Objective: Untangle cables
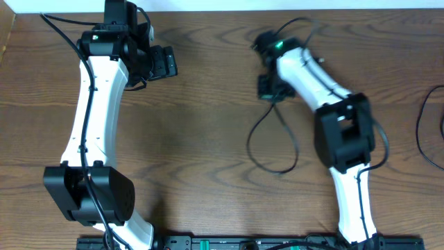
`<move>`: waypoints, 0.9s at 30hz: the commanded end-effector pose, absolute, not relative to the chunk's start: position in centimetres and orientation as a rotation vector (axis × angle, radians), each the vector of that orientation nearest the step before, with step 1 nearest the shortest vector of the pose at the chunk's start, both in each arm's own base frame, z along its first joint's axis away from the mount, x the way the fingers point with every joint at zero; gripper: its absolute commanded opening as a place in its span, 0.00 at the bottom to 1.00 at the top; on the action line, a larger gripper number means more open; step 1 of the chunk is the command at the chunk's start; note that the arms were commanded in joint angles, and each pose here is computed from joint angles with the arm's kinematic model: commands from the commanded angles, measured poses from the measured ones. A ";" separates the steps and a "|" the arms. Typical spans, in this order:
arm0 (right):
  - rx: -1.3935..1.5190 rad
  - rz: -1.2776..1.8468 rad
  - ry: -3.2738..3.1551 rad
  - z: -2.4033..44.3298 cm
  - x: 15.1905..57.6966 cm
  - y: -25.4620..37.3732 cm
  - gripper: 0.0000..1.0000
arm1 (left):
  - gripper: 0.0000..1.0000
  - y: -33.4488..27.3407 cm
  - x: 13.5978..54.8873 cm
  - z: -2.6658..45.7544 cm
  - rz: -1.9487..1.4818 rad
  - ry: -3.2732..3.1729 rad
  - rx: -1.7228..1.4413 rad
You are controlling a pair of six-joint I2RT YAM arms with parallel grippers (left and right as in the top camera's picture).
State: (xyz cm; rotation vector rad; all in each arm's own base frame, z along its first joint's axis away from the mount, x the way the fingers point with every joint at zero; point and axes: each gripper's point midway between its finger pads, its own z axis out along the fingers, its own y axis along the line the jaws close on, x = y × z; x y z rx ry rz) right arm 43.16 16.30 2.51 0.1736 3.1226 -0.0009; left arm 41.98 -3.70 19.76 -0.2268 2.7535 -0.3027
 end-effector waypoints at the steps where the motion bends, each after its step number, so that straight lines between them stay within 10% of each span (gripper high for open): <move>1: 0.178 0.041 2.983 9.0 47.8 10.8 0.01 | 0.91 -3.4 41.9 20.5 -0.280 2.737 -0.205; 9: 0.266 -0.055 2.791 20.4 49.4 -5.2 0.01 | 0.90 -3.4 41.9 20.5 -0.280 2.737 -0.205; 22: 0.783 -0.302 2.650 20.6 44.3 -26.4 0.03 | 0.91 -3.5 41.9 20.5 -0.283 2.737 -0.207; 23: 0.812 -0.314 2.635 20.4 44.0 -27.5 0.12 | 0.90 -3.6 41.9 20.5 -0.283 2.737 -0.206; 26: 0.908 -0.340 2.585 20.3 43.1 -30.2 0.95 | 0.90 -3.9 41.9 20.5 -0.286 2.738 -0.195; 27: 0.925 -0.340 2.579 20.3 42.9 -30.5 0.99 | 0.91 -4.0 41.9 20.5 -0.285 2.736 -0.190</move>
